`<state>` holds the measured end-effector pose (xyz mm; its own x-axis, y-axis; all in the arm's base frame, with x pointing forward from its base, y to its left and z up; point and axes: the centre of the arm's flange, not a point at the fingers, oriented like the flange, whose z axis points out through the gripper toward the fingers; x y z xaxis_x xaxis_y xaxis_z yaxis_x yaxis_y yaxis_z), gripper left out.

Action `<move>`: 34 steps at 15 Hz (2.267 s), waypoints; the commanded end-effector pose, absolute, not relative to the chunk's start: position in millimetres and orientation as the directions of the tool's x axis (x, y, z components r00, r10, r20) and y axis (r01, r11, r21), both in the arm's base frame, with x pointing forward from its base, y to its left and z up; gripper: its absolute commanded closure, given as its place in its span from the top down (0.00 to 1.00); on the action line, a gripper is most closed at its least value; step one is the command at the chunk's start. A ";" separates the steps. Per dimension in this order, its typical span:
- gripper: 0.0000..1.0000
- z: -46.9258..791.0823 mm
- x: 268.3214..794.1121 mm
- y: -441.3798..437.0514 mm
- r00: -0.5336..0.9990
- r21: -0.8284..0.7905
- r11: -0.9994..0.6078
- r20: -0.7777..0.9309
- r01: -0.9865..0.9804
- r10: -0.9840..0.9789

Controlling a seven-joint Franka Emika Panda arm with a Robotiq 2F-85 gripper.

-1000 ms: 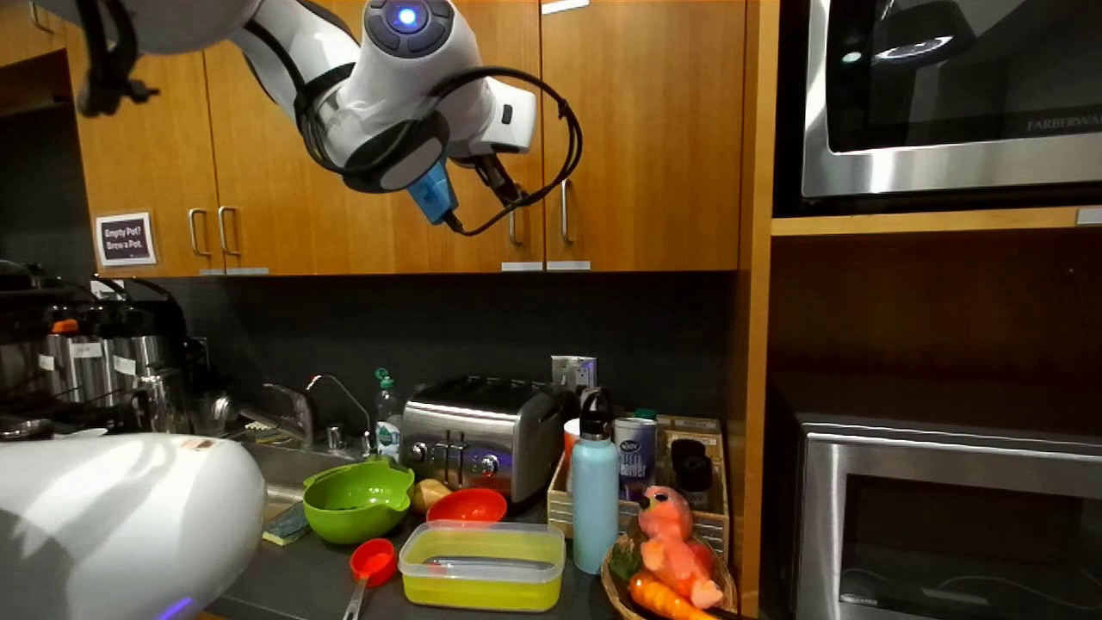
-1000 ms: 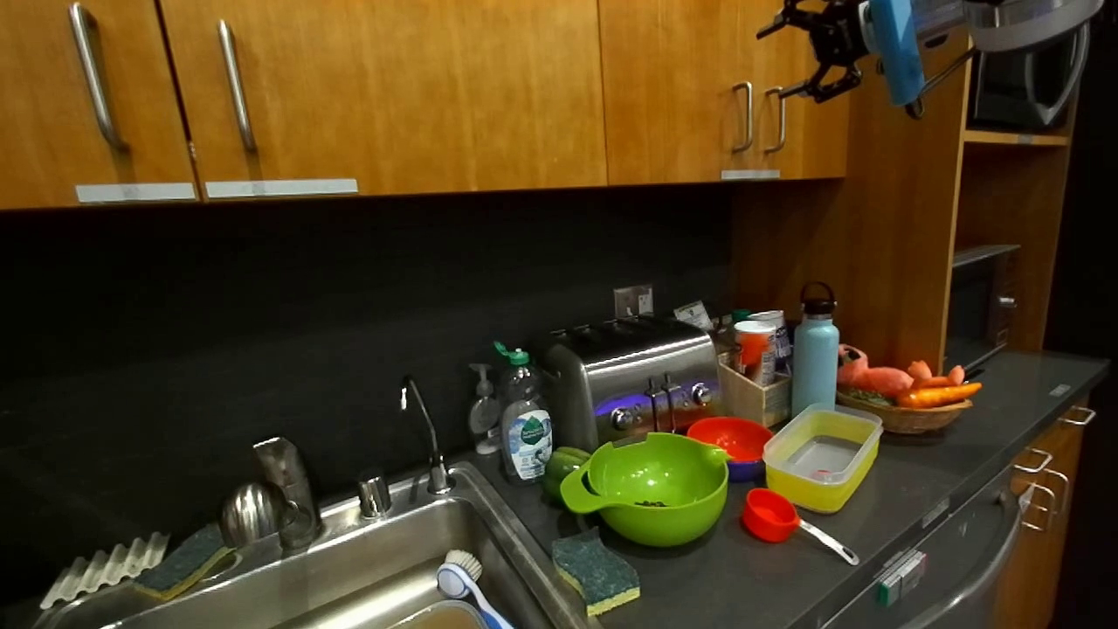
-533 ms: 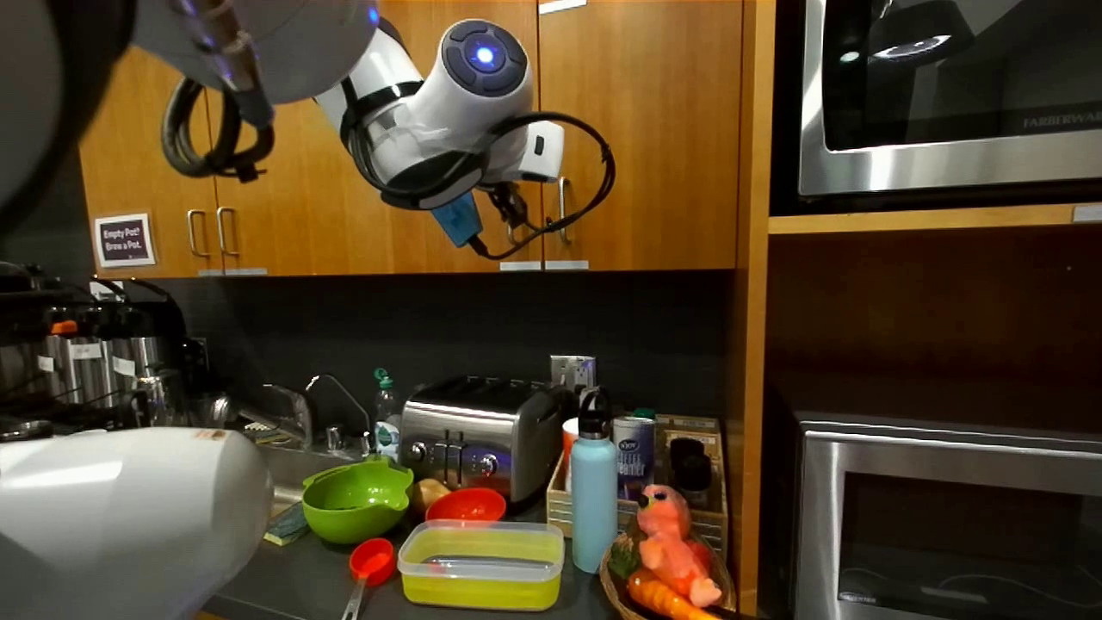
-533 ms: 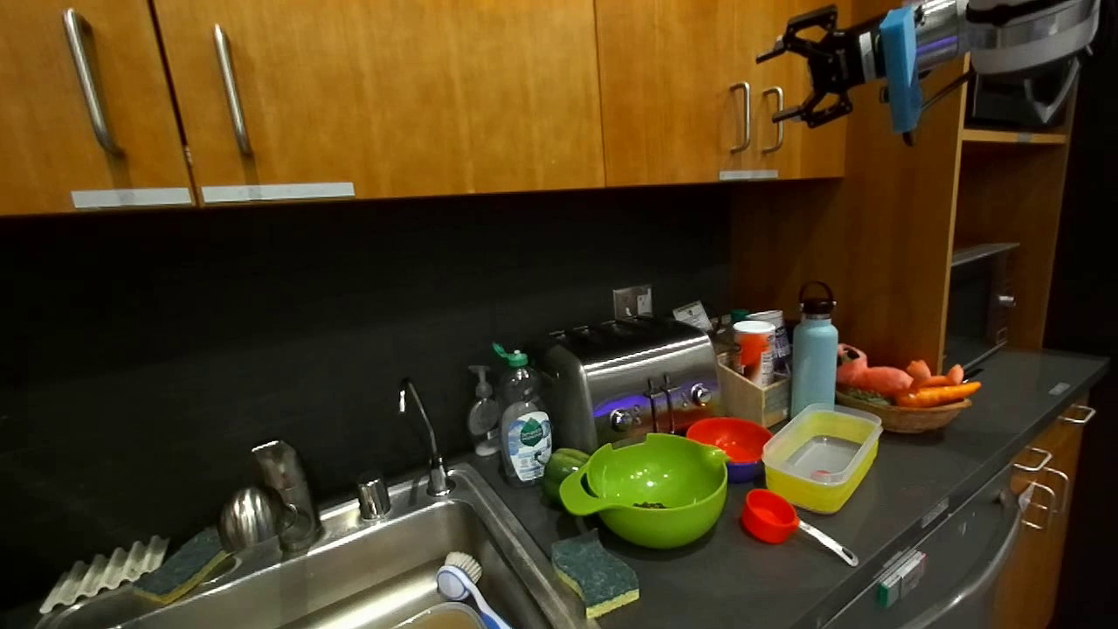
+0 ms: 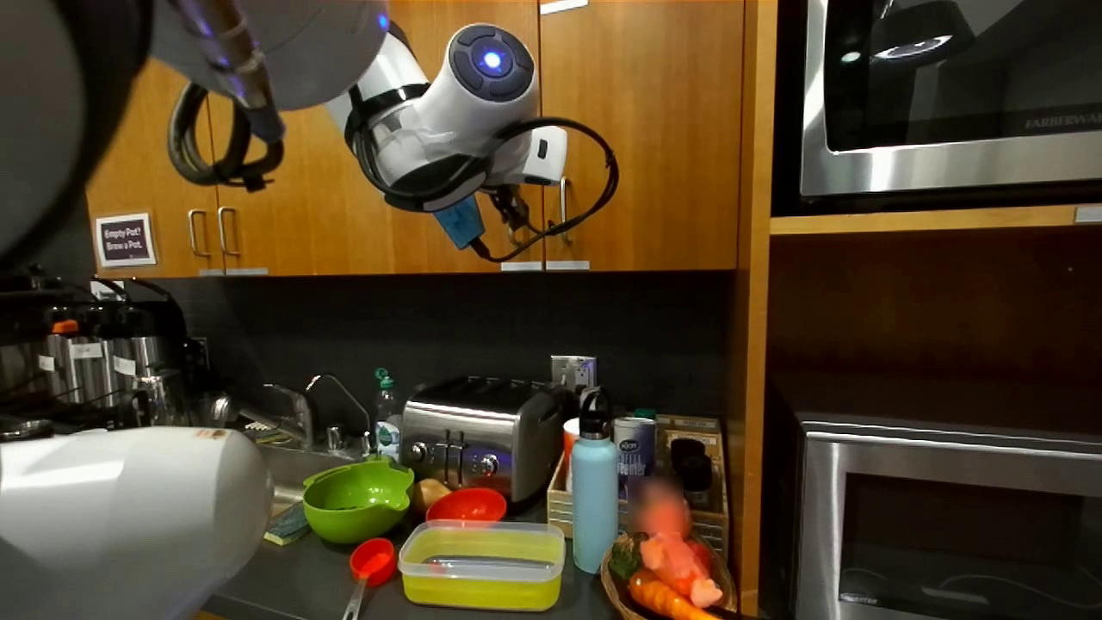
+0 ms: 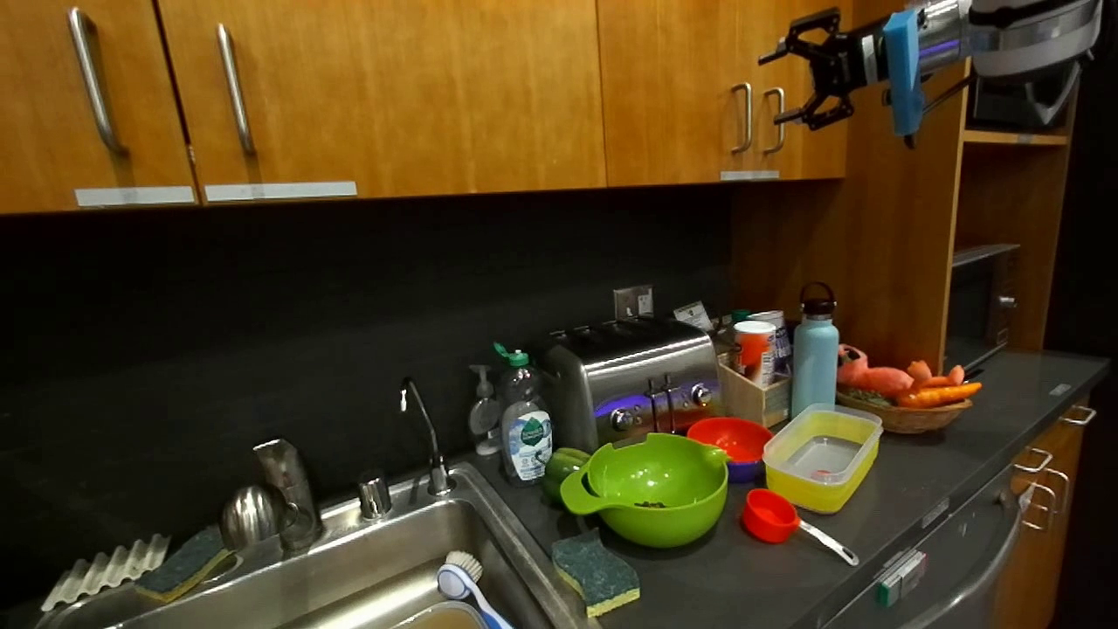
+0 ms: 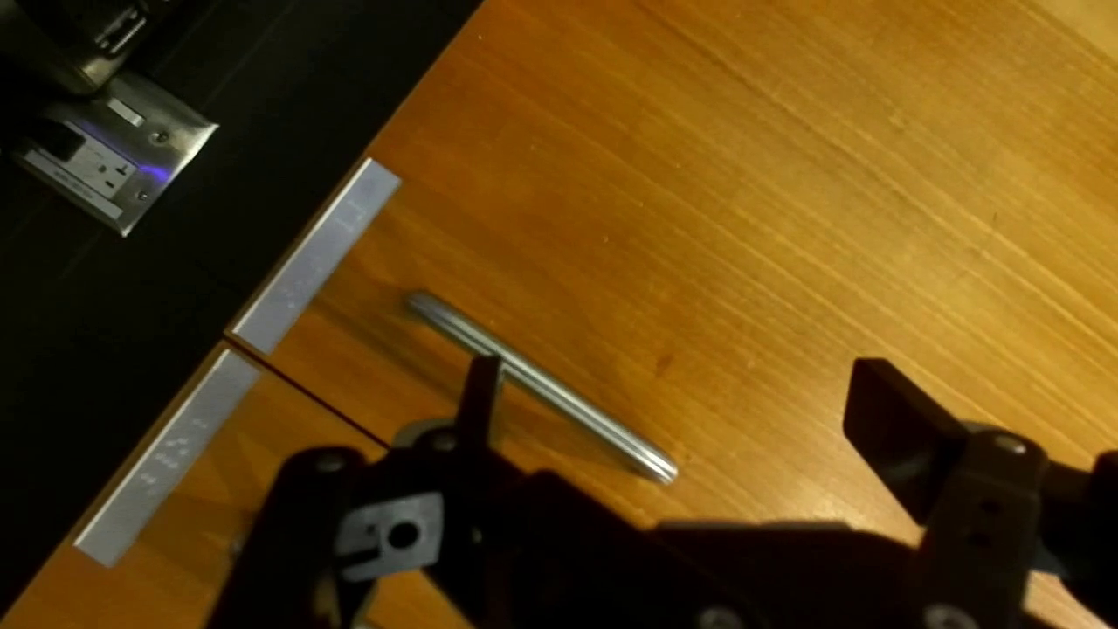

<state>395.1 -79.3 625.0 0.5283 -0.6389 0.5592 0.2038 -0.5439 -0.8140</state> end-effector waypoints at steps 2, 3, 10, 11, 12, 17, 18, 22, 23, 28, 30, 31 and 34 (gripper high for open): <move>1.00 620.7 399.3 -93.1 0.581 -0.851 -0.408 0.524 0.330 -0.623; 1.00 621.0 399.0 -93.7 0.584 -0.856 -0.380 0.518 0.351 -0.625; 1.00 631.6 405.6 -108.0 0.697 -0.854 -0.171 0.503 0.491 -0.511; 1.00 631.8 405.5 -110.3 0.711 -0.852 -0.160 0.507 0.498 -0.488; 1.00 631.7 405.7 -113.0 0.721 -0.850 -0.158 0.513 0.503 -0.465; 1.00 634.0 409.9 -120.9 0.720 -0.798 -0.257 0.602 0.545 -0.345; 1.00 634.5 410.8 -121.3 0.716 -0.784 -0.277 0.620 0.555 -0.322; 1.00 630.2 417.7 -121.9 0.683 -0.715 -0.369 0.690 0.594 -0.240; 1.00 628.1 420.3 -121.4 0.675 -0.696 -0.394 0.705 0.600 -0.218; 1.00 616.4 434.6 -117.6 0.642 -0.584 -0.521 0.762 0.622 -0.088; 1.00 613.0 442.3 -116.3 0.636 -0.543 -0.559 0.771 0.627 -0.037; 1.00 611.2 446.6 -116.7 0.634 -0.527 -0.574 0.773 0.627 -0.019; 1.00 609.9 459.5 -118.0 0.635 -0.489 -0.610 0.772 0.624 0.031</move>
